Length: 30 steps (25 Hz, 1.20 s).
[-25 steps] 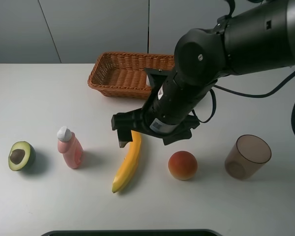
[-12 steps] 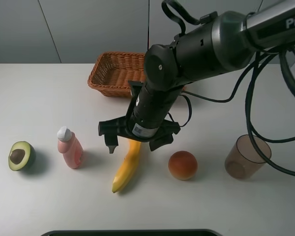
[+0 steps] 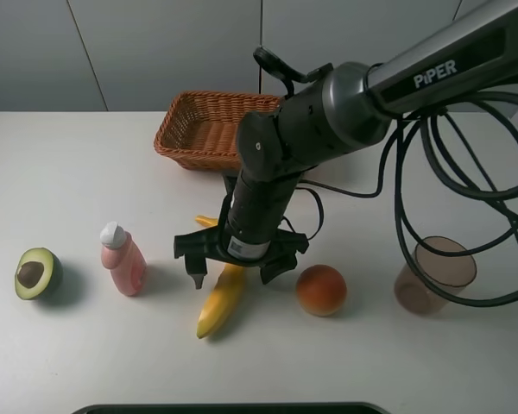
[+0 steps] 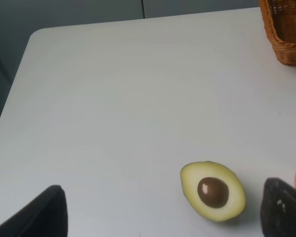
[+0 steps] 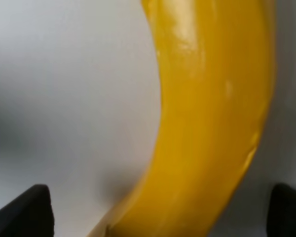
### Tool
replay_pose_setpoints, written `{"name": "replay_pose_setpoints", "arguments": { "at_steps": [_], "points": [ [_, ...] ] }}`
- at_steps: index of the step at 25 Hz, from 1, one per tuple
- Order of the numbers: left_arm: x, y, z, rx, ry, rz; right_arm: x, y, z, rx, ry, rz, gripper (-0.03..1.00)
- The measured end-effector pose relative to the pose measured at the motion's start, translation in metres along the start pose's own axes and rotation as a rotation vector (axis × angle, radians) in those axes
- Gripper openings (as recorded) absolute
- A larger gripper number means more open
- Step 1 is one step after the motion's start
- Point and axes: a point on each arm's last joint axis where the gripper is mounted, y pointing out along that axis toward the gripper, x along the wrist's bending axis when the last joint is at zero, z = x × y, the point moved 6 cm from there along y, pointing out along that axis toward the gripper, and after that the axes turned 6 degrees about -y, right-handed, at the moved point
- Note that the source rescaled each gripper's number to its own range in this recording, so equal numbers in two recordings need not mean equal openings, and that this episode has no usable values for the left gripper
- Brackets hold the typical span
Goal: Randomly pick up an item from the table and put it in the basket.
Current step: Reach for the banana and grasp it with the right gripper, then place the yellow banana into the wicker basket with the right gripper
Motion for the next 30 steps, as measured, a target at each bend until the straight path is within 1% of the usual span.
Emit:
{"name": "replay_pose_setpoints", "arguments": {
  "at_steps": [7, 8, 9, 11, 12, 14, 15, 26, 30],
  "points": [
    [0.000, 0.000, 0.000, 0.000, 0.000, 0.000, 0.002, 0.000, -0.001, 0.002, 0.003, -0.012, 0.89],
    [0.000, 0.000, 0.000, 0.000, 0.000, 0.000, 0.002, 0.000, -0.001, 0.002, 0.001, -0.012, 0.88],
    [0.000, 0.000, 0.000, 0.000, 0.000, 0.000, 0.002, 0.000, -0.001, 0.002, 0.001, -0.012, 0.84],
    [0.000, 0.000, 0.000, 0.000, 0.000, 0.000, 0.002, 0.001, -0.001, 0.004, -0.003, -0.011, 0.64],
    [0.000, 0.000, 0.000, 0.000, 0.000, 0.000, 0.002, 0.002, 0.000, 0.006, -0.001, -0.011, 0.47],
    [0.000, 0.000, 0.000, 0.000, 0.000, 0.000, 0.002, 0.003, 0.000, 0.009, -0.004, -0.009, 0.08],
    [0.000, 0.000, 0.000, 0.000, 0.000, 0.000, 0.002, 0.003, 0.000, 0.009, -0.007, -0.010, 0.00],
    [0.000, 0.000, 0.000, 0.000, -0.002, 0.000, 0.002, 0.003, 0.001, 0.013, -0.032, -0.010, 0.01],
    [0.000, 0.000, 0.000, 0.000, -0.002, 0.000, 0.003, -0.013, 0.003, 0.020, -0.062, 0.001, 0.01]
  ]
}}
